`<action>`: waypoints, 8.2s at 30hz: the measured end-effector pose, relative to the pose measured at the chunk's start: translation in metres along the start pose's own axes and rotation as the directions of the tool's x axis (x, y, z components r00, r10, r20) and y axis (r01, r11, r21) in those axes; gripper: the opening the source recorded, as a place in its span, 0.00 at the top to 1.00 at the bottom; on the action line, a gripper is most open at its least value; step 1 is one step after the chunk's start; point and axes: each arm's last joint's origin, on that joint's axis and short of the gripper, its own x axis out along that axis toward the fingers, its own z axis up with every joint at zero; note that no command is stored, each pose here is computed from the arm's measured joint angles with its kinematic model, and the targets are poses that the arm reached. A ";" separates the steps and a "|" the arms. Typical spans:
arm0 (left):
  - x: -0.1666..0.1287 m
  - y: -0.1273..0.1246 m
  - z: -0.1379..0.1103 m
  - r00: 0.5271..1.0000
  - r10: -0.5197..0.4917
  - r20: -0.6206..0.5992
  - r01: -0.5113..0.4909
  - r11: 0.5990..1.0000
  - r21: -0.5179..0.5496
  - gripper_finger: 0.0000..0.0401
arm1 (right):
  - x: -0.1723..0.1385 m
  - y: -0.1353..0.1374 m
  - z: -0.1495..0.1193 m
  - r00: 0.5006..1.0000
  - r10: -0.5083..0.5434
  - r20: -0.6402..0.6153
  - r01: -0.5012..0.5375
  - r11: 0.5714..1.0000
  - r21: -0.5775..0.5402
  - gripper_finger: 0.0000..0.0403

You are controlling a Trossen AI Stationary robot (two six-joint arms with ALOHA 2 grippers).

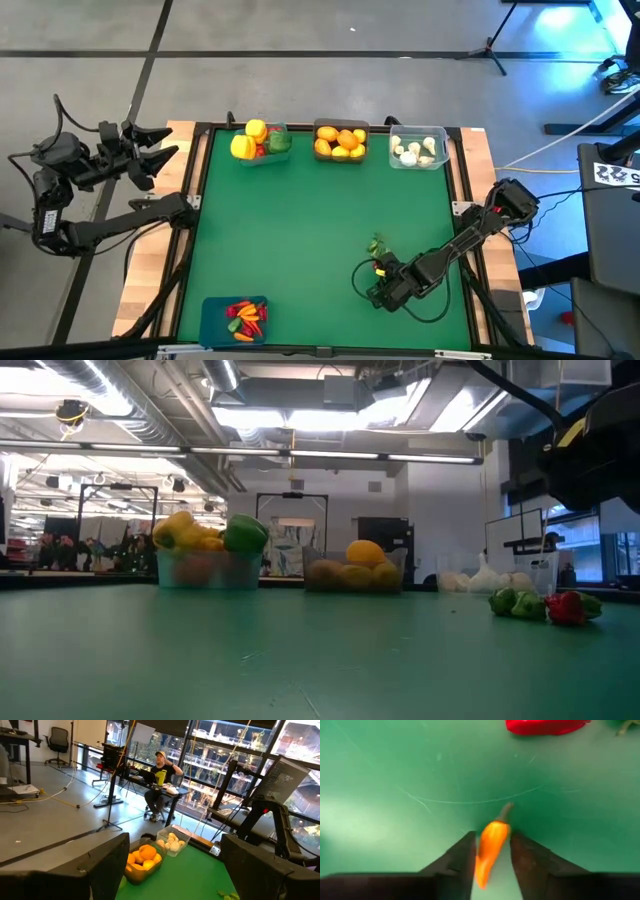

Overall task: Sort produce into baskets
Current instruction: Put the yellow chili pepper into the dark blue bin, then put the green chili pepper into the dark blue bin

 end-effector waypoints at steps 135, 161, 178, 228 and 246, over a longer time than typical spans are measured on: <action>0.000 0.001 -0.002 1.000 0.012 -0.019 -0.012 0.999 -0.033 0.23 | -0.041 -0.036 0.072 0.990 -0.133 0.054 0.117 0.965 0.235 0.47; 0.000 0.001 -0.002 1.000 0.012 -0.020 -0.012 0.999 -0.034 0.23 | -0.016 -0.039 0.072 0.964 -0.259 0.057 0.243 0.949 0.200 0.56; 0.000 0.001 -0.002 1.000 0.012 -0.020 -0.013 0.999 -0.033 0.23 | -0.029 -0.021 0.073 0.977 -0.213 0.027 0.208 0.970 0.129 0.86; 0.000 0.001 -0.002 1.000 0.012 -0.022 -0.013 0.999 -0.033 0.23 | 0.004 0.265 0.138 0.538 0.831 0.143 -0.308 0.352 -0.884 0.84; 0.000 0.002 -0.006 0.998 0.024 -0.065 -0.025 0.999 -0.022 0.23 | 0.016 0.258 0.138 0.636 0.770 0.044 -0.355 0.343 -0.870 0.59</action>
